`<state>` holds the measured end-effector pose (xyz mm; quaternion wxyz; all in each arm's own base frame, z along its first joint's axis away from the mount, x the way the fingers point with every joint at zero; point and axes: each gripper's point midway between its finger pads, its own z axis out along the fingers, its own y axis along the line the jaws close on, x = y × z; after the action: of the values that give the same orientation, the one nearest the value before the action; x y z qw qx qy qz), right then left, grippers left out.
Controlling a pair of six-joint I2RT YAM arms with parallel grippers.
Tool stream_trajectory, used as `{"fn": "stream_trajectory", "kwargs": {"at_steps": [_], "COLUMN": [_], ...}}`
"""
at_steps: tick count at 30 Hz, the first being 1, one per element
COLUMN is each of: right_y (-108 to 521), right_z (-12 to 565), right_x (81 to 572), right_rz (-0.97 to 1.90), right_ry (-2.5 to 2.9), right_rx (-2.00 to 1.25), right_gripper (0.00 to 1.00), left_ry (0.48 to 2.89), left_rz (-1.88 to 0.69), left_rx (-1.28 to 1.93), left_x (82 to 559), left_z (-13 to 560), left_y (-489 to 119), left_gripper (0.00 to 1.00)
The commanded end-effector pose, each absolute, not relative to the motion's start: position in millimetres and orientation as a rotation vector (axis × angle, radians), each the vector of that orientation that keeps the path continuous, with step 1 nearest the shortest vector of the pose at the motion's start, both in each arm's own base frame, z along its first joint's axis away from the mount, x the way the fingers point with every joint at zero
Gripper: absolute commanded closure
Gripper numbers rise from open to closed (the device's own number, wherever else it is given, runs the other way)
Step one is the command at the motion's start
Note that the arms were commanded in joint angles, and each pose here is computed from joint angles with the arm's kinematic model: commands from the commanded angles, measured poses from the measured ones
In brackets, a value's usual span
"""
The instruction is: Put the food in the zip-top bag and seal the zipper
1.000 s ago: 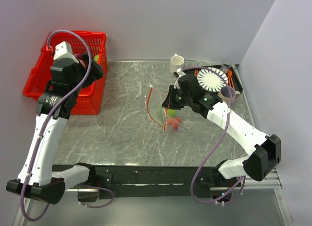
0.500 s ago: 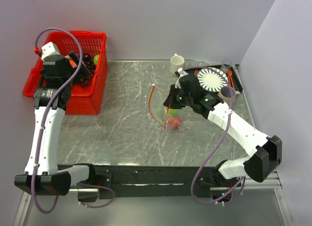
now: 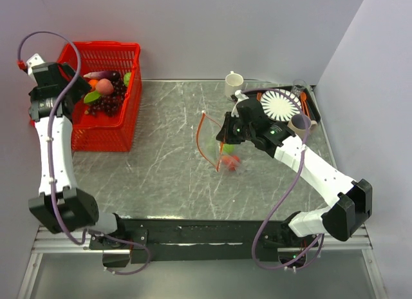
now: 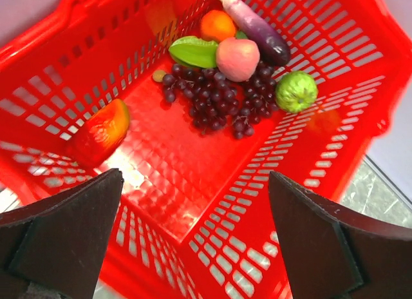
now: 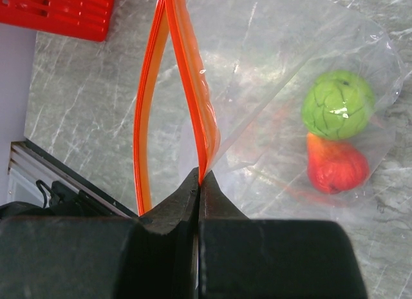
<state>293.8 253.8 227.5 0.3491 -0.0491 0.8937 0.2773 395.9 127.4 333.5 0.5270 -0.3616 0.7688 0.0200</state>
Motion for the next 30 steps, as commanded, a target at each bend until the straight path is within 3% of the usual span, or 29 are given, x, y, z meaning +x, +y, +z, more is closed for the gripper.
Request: {"fn": "stream_trajectory", "kwargs": {"at_steps": [1, 30], "right_y": [256, 263], "right_z": [238, 226], "right_x": [302, 305], "right_rz": [0.733, 0.746], "right_ry": [2.257, 2.284], "right_rx": [-0.131, -0.157], "right_gripper": [1.00, 1.00], "left_ry": [1.801, 1.899], "left_rz": [-0.042, -0.270], "left_rx": [-0.853, -1.130], "left_x": [423, 579], "left_z": [342, 160], "left_y": [133, 164], "left_gripper": [0.01, 0.01]}}
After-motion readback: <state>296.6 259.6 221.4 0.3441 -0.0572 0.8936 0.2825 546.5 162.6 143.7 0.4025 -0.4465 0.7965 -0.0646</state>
